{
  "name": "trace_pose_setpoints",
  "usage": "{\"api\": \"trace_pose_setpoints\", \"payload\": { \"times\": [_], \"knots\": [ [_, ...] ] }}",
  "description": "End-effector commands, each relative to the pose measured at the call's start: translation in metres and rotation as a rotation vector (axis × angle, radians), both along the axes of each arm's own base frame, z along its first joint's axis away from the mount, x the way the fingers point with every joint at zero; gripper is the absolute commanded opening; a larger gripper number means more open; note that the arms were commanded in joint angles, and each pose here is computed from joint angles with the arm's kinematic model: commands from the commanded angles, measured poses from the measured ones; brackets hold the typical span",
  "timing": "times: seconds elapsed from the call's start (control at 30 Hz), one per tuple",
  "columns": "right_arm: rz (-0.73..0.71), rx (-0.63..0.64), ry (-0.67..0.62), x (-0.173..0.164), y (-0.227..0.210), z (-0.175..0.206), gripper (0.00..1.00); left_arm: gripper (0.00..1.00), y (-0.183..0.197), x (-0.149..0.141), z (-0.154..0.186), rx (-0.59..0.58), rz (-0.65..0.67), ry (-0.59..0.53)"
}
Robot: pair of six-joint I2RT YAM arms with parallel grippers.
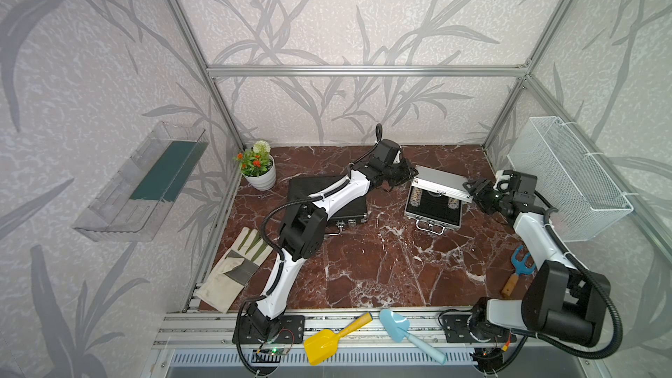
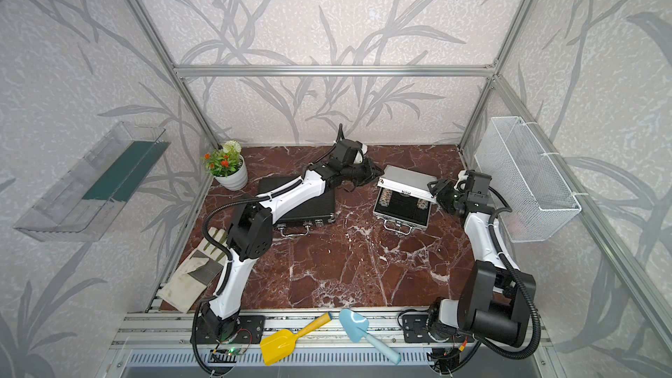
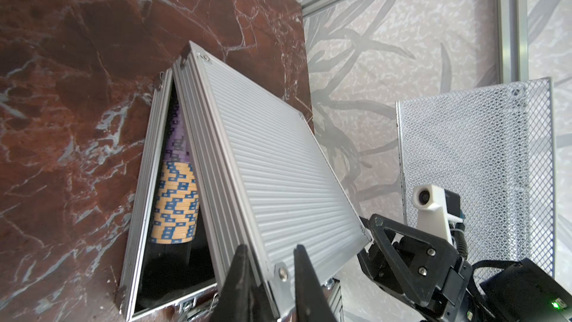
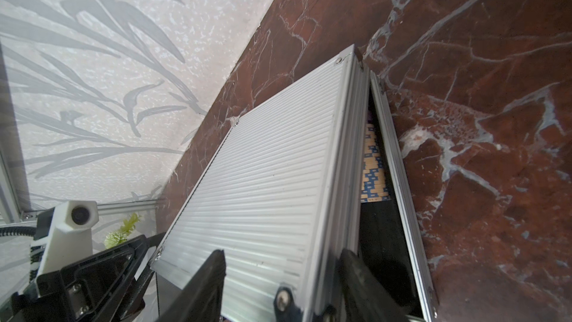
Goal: Open the poker set cases
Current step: Open the case lid on the poker set case.
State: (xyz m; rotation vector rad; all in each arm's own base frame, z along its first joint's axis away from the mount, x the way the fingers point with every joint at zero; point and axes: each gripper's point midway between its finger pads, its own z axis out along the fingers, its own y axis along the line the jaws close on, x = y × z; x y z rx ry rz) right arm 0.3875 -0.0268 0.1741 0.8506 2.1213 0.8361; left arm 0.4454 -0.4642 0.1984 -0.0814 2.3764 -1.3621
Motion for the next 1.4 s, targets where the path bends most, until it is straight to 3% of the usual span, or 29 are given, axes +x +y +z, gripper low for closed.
{"api": "trace_pose_setpoints", "payload": {
  "times": [0.0, 0.13, 0.4, 0.7, 1.0, 1.37],
  "knots": [
    [0.152, 0.168, -0.054, 0.002, 0.042, 0.017, 0.56, 0.15, -0.032, -0.027, 0.025, -0.12, -0.13, -0.026],
    [0.144, 0.193, -0.072, 0.004, 0.04, 0.021, 0.5, 0.17, -0.023, -0.019, 0.023, -0.114, -0.108, -0.024],
    [0.14, 0.248, -0.091, 0.013, 0.039, 0.024, 0.43, 0.31, -0.019, -0.009, 0.024, -0.093, -0.107, -0.032],
    [0.151, 0.303, -0.174, 0.027, 0.041, 0.049, 0.42, 0.34, -0.032, 0.001, 0.045, -0.139, -0.135, -0.065],
    [0.169, 0.276, -0.193, 0.026, 0.05, 0.063, 0.43, 0.35, -0.043, 0.0, 0.065, -0.186, -0.146, -0.103],
    [0.065, 0.222, -0.27, 0.06, 0.026, 0.084, 0.48, 0.38, -0.066, 0.031, 0.072, -0.255, -0.125, -0.134]
  ]
}}
